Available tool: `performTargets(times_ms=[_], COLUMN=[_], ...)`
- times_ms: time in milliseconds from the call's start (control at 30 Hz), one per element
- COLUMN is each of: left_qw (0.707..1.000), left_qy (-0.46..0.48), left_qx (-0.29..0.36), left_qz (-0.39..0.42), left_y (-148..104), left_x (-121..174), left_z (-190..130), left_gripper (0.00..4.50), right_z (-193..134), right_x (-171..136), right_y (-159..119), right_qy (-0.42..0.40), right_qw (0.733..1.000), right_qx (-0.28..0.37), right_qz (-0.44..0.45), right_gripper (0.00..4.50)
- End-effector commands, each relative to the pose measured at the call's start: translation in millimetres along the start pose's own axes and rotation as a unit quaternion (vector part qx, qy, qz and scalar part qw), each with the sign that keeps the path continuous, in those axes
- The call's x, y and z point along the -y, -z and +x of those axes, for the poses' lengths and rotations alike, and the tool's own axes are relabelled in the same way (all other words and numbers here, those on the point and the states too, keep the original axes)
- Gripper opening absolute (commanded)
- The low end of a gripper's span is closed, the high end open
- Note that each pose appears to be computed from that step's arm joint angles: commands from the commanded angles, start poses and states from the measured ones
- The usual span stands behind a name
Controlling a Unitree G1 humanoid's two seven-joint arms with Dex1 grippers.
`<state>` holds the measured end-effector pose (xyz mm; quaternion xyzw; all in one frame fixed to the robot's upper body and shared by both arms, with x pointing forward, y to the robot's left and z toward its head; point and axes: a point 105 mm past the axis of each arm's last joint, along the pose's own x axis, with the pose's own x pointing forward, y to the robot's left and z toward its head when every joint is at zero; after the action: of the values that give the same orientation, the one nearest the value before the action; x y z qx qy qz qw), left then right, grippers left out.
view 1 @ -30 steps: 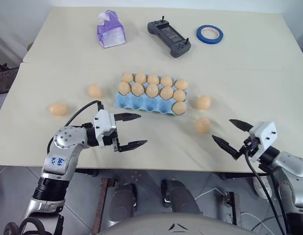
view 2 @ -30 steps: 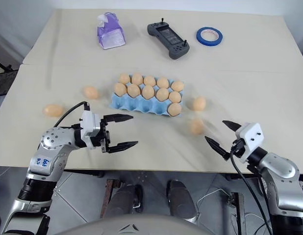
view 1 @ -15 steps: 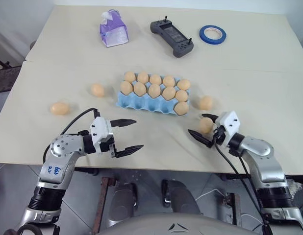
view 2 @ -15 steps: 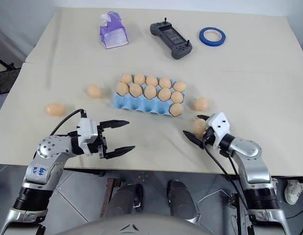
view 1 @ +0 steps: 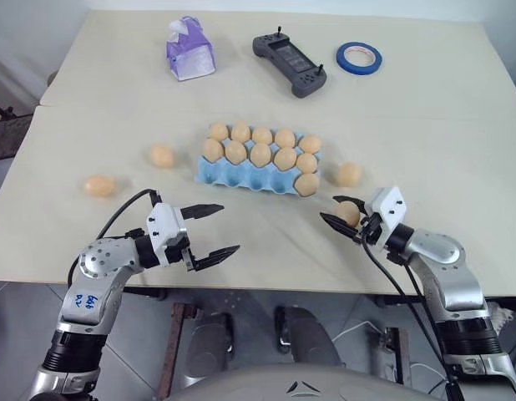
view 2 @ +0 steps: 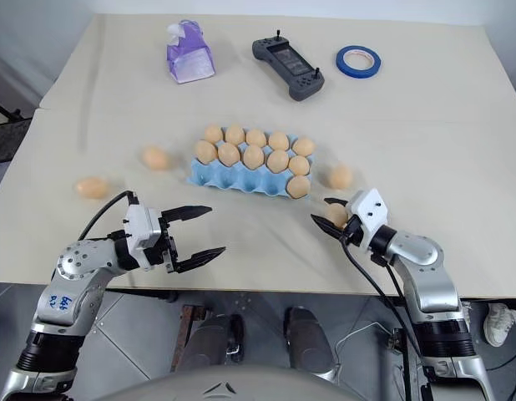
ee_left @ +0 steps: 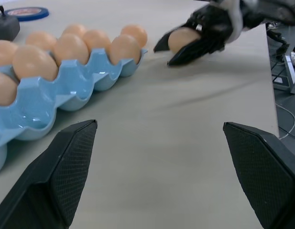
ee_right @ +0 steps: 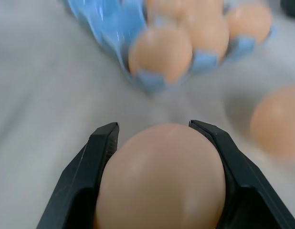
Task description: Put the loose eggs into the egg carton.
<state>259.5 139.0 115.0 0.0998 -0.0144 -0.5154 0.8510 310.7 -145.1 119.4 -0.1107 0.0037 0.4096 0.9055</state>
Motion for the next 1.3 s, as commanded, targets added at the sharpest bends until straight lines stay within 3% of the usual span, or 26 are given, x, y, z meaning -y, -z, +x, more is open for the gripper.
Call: performTargets(times_ms=[33,333,567,733,867,1033,1133,1300], left_qw=[0.999,0.996,0.995,0.995,0.996,0.998,0.997,0.998], left_qy=[-0.033,-0.093,-0.102,-0.101,-0.091,-0.056,-0.042,0.007], left_qx=[0.013,0.010,0.013,0.016,0.023,0.035,0.042,0.051], left_qz=[0.011,0.008,0.004,0.000,0.005,0.018,0.044,0.038], left_y=[-9.5,-10.1,-11.1,-12.5,-16.6,-21.8,-26.7,-29.8], left_x=[-7.7,-20.2,-13.1,-10.8,-15.1,-20.3,-25.3,-25.1], left_z=[-10.3,-29.5,-29.1,-29.2,-24.6,-4.8,6.6,24.2], left_gripper=[4.50,4.50,4.50,4.50,4.50,4.50,4.50,4.50], right_z=[25.9,86.7,96.4,62.5,15.0,-48.0,-82.4,-117.0], right_x=[-9.0,-15.4,-17.0,-14.7,13.0,37.4,44.7,39.6], right_y=[-39.2,-40.8,-47.2,-62.2,-54.4,-18.8,-0.9,24.3], right_qy=[-0.017,-0.033,-0.035,-0.041,0.033,0.130,0.169,0.202], right_qw=[0.999,0.998,0.998,0.996,0.995,0.988,0.984,0.977], right_qx=[0.043,0.011,0.032,0.077,0.079,0.025,0.002,-0.032], right_qz=[-0.018,-0.059,-0.051,-0.032,-0.048,-0.081,-0.055,-0.054], right_gripper=[2.09,2.09,4.47,4.49,4.49,4.49,4.49,4.49])
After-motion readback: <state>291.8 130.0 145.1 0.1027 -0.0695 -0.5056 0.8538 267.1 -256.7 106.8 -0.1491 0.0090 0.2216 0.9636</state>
